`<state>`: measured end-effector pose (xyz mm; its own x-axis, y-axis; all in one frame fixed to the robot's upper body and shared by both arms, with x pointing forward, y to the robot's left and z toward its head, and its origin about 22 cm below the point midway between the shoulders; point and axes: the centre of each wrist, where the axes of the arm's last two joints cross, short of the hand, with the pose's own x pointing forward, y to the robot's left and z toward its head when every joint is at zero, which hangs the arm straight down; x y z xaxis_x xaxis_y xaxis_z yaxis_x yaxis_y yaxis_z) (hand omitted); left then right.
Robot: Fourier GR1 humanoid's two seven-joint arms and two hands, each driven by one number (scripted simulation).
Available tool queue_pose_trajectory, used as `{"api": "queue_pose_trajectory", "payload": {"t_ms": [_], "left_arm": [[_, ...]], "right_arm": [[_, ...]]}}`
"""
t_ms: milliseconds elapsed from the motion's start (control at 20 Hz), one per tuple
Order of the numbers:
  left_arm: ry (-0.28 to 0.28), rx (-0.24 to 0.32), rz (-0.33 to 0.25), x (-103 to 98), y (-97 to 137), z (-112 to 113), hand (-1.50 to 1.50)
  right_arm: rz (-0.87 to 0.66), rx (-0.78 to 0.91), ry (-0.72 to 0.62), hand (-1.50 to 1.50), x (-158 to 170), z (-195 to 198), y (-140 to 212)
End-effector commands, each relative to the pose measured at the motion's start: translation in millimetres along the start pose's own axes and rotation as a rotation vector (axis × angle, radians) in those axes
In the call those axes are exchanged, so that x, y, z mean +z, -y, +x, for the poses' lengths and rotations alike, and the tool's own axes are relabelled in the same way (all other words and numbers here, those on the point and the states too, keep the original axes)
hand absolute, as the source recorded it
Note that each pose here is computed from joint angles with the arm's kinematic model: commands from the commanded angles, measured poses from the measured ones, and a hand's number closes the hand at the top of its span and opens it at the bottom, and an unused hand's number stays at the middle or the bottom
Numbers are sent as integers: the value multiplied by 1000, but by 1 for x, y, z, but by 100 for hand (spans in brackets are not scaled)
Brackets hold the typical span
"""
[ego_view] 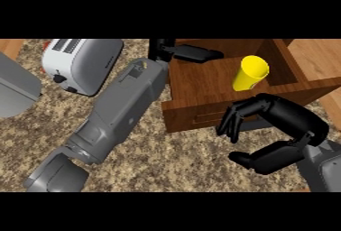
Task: Pick up the cup, place it into the drawer and close the drawer
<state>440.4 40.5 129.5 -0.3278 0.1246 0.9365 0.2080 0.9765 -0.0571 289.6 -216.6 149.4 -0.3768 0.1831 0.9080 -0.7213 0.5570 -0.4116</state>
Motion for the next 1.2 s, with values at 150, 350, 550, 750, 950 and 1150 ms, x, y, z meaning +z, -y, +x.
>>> {"api": "queue_pose_trajectory", "payload": {"t_ms": [150,350,550,750,950,1150], "left_arm": [[-5,52,36,6,-7,-10,-150],[18,106,48,5,-6,-5,-150],[19,127,41,21,-34,-29,-150],[18,124,56,33,-40,-38,-150],[16,150,78,48,-54,-49,-150],[35,150,66,46,-86,-37,-150]], "right_arm": [[-18,324,-229,-150,12,-5,-2],[-60,312,-327,-150,-1,-49,-39],[-12,346,-422,-150,-17,-96,-48],[37,373,-500,-150,-24,-135,-40],[23,381,-551,150,-17,-174,-32],[-107,363,-489,150,-22,-174,10]]}}
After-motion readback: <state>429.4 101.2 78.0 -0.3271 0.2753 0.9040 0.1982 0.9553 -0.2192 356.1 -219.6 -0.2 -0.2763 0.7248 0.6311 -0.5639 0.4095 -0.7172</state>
